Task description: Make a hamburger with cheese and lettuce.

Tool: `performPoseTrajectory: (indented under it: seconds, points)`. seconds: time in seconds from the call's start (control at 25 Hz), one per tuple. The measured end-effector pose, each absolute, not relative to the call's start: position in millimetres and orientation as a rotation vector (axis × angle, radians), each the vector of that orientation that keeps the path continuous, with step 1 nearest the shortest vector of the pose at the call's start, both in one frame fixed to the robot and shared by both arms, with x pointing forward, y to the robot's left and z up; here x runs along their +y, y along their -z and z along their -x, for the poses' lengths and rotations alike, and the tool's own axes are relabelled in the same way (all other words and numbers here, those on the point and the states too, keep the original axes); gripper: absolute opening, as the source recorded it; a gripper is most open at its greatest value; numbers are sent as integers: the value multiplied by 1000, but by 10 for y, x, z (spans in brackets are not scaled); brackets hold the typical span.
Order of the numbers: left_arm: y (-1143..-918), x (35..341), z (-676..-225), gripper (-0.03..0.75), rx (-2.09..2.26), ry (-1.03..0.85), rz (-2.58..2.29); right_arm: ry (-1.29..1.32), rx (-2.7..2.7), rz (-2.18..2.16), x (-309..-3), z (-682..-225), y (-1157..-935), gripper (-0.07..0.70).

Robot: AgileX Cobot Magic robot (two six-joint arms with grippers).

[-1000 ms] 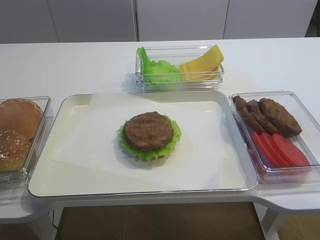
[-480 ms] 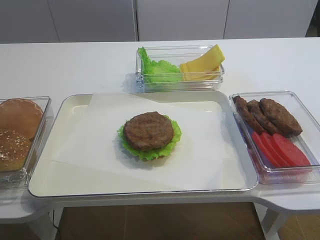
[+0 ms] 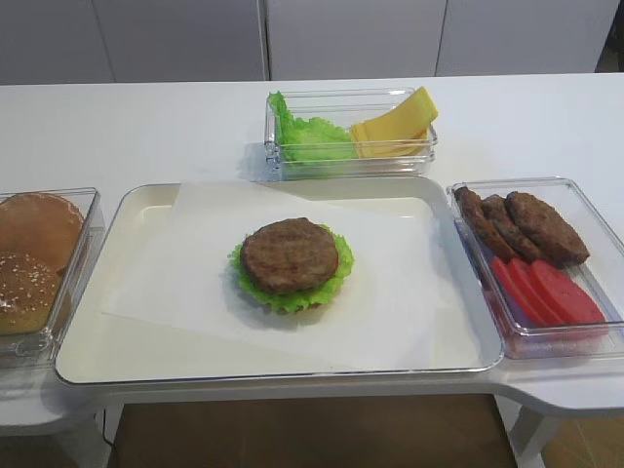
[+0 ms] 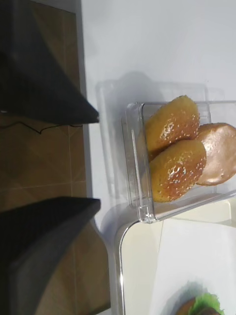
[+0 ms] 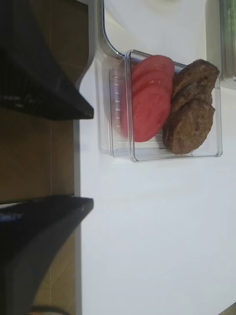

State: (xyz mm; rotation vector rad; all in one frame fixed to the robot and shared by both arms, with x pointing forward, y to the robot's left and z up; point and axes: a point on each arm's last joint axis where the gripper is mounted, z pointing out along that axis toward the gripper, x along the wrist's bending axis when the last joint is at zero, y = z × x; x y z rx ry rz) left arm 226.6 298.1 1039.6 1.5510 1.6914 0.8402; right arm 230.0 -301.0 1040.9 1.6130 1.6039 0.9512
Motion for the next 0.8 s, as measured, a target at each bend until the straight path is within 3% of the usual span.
performPoseTrajectory:
  seconds: [0.2,0.52,0.8]
  points:
    - [-10396,2981,-2266,358,1691,-840,-1551,-958,1606,-1615,-3004,-2300,-10409,372]
    - [-10396,2981,-2266,358,1691,-840,-1551,-962,1608,-1615,-3001,-2299,-10409,279]
    - [-10396,2981,-2266,358,1691,-840,-1551,-956,1618,-1601,-3000,-2299,-10409,347]
